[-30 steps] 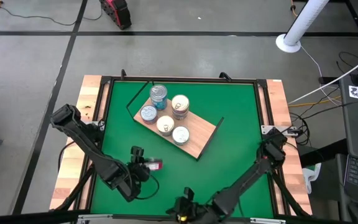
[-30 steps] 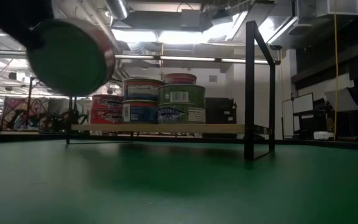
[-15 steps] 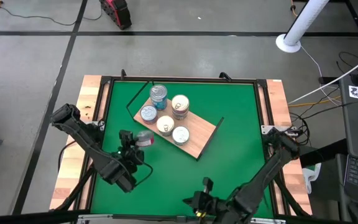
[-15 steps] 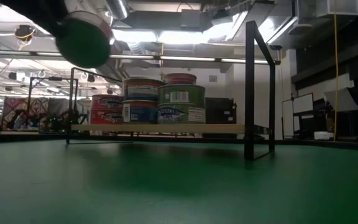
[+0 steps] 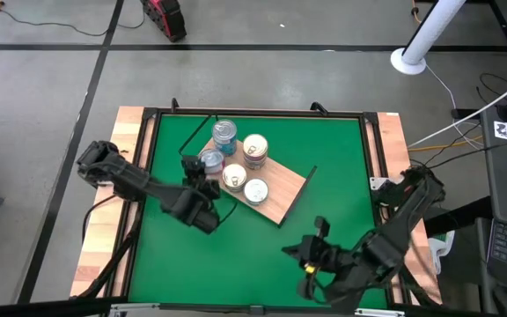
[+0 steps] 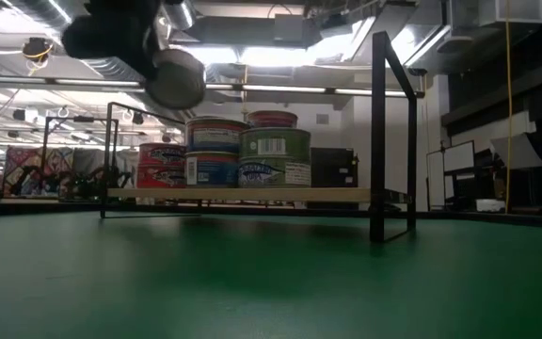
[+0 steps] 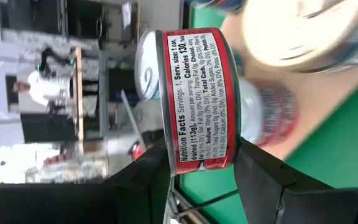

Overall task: Stack canned seafood by type on shelf
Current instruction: Stack the blue and pink tuna can on top of the blue and pink tuna can on the shelf

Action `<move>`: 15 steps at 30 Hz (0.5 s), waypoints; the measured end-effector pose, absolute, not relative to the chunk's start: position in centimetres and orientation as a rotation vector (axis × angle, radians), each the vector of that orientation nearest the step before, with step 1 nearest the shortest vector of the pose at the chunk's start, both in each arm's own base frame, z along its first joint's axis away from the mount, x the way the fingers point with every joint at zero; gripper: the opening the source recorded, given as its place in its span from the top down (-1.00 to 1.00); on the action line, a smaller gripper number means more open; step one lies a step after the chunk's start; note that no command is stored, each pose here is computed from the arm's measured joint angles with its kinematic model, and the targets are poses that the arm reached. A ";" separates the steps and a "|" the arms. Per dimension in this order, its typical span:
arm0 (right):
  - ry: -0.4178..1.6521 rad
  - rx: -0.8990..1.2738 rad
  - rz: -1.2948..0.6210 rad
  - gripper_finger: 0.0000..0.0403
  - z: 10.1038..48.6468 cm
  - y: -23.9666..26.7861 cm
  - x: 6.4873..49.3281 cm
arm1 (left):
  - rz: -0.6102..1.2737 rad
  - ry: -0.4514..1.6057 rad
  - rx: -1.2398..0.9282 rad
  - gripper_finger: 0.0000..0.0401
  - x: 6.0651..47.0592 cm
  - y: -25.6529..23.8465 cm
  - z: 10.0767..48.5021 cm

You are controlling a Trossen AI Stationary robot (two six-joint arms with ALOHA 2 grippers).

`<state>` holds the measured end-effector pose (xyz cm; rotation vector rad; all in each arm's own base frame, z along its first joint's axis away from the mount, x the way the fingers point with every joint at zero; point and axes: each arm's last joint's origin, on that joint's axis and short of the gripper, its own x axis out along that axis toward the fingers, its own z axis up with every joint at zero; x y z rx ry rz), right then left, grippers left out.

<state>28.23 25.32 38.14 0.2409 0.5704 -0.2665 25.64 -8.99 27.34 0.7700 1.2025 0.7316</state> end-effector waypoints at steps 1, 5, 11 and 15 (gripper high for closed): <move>0.571 0.239 -0.267 0.96 38.7 24.9 27.8 | 0.745 1.215 0.764 0.28 25.8 -8.5 27.3; 0.570 0.211 -0.283 0.96 40.6 22.9 25.9 | 0.783 1.245 0.740 0.27 26.2 -7.1 27.3; 0.521 0.174 -0.332 0.96 42.9 20.4 23.6 | 0.791 1.302 0.717 0.28 26.5 -5.8 27.3; 0.469 0.176 -0.370 0.96 44.2 19.0 22.5 | 0.799 1.308 0.687 0.26 26.9 -5.1 27.2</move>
